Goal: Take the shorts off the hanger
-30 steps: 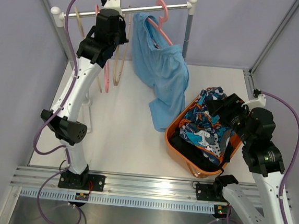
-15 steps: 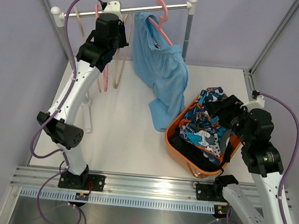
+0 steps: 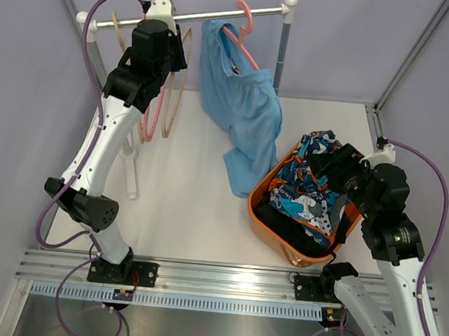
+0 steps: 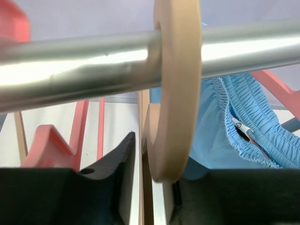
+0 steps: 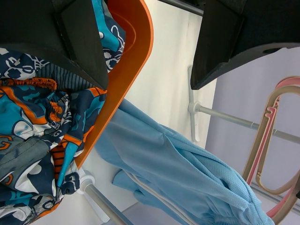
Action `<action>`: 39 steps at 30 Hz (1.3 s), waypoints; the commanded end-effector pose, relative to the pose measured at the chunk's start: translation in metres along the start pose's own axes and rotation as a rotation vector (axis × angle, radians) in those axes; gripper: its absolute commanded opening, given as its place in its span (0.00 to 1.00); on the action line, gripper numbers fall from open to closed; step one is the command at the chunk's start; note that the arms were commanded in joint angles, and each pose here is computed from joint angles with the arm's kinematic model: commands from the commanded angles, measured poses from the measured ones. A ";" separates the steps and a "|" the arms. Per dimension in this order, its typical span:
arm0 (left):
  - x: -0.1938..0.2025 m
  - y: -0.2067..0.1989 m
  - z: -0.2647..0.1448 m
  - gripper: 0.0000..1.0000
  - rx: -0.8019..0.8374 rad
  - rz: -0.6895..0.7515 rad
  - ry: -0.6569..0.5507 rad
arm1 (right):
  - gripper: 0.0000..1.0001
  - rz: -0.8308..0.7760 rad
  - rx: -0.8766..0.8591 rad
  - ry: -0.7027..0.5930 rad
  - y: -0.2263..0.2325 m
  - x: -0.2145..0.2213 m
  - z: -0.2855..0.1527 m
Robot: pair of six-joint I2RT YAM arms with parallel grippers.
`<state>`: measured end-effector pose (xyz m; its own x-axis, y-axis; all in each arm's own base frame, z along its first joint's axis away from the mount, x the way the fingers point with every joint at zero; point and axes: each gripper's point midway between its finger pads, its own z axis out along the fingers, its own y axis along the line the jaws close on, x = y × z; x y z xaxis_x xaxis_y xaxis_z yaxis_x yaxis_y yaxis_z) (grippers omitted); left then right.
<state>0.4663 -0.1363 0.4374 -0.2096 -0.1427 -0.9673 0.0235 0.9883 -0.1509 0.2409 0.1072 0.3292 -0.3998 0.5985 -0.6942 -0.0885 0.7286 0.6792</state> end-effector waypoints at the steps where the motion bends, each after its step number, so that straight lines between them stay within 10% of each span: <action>1: -0.027 -0.002 -0.017 0.33 0.036 -0.016 -0.083 | 0.79 -0.014 -0.042 0.002 0.007 0.000 -0.001; 25: -0.090 -0.012 -0.120 0.51 0.162 -0.105 -0.280 | 0.81 -0.028 -0.035 0.002 0.005 0.002 -0.003; 39: -0.067 -0.136 -0.116 0.68 0.380 -0.047 -0.228 | 0.82 -0.056 -0.019 -0.019 0.003 -0.003 -0.015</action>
<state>0.3501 -0.2302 0.5514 -0.0049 -0.2597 -0.9657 0.3808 0.8924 -0.2419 0.2351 0.1065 0.3259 -0.4024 0.5811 -0.7074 -0.1033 0.7390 0.6657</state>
